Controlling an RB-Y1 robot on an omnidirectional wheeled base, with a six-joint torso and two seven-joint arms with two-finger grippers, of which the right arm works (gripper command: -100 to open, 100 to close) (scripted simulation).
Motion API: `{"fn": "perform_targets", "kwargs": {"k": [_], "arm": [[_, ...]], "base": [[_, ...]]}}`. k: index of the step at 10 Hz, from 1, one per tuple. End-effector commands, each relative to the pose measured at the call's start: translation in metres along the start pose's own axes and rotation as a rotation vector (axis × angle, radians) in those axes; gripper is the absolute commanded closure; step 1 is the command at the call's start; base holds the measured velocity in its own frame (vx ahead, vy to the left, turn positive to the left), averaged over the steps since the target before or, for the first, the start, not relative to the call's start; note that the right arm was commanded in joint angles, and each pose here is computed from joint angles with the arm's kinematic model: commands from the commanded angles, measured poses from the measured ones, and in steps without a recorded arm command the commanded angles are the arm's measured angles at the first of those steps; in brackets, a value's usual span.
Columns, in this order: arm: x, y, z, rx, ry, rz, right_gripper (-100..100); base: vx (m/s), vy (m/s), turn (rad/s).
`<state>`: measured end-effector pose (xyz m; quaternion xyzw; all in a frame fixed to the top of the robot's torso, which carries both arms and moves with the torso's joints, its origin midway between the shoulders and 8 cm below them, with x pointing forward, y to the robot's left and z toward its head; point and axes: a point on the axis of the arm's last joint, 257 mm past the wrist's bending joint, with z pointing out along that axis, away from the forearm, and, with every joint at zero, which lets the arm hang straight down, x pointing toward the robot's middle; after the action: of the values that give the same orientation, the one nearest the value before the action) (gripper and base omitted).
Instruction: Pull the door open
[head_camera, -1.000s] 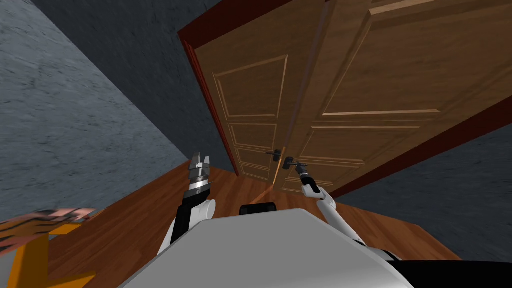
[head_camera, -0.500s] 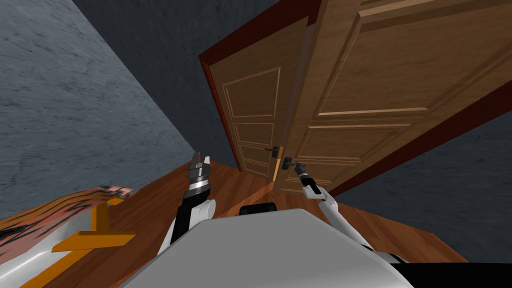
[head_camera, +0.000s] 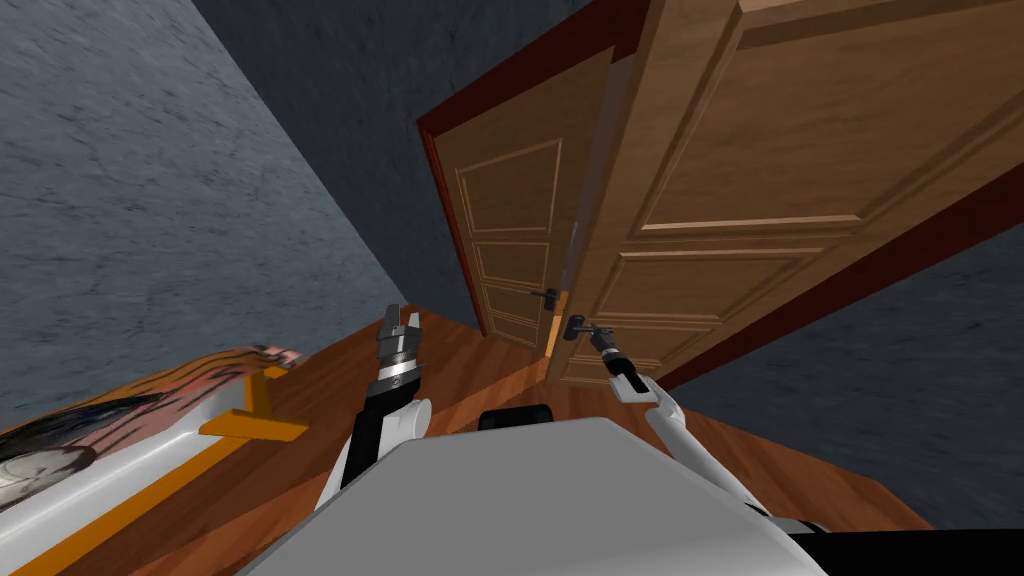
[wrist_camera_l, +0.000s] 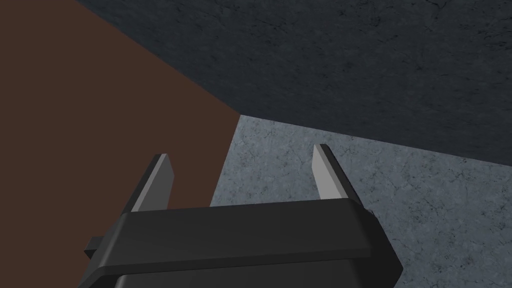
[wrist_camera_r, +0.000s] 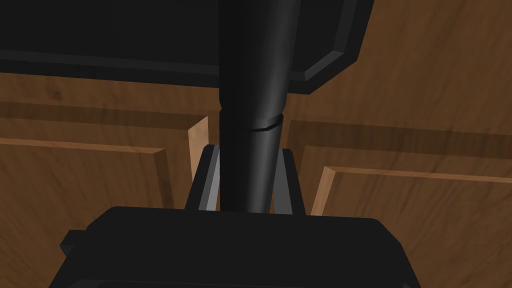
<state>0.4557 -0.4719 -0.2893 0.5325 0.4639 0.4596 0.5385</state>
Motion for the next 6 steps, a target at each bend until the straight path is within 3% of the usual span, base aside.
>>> {"fn": "perform_targets", "kwargs": {"k": [1, 5, 6], "arm": [[0.008, -0.003, -0.0062, 0.003, 0.026, 0.004, 100], [0.016, -0.003, -0.0189, 0.002, 0.081, 0.010, 100], [0.012, -0.003, -0.0177, 0.006, 0.067, 0.004, 100]], "base": [[-0.201, -0.032, 0.098], [-0.219, -0.083, 0.123], [-0.091, -0.042, 0.017]]}}
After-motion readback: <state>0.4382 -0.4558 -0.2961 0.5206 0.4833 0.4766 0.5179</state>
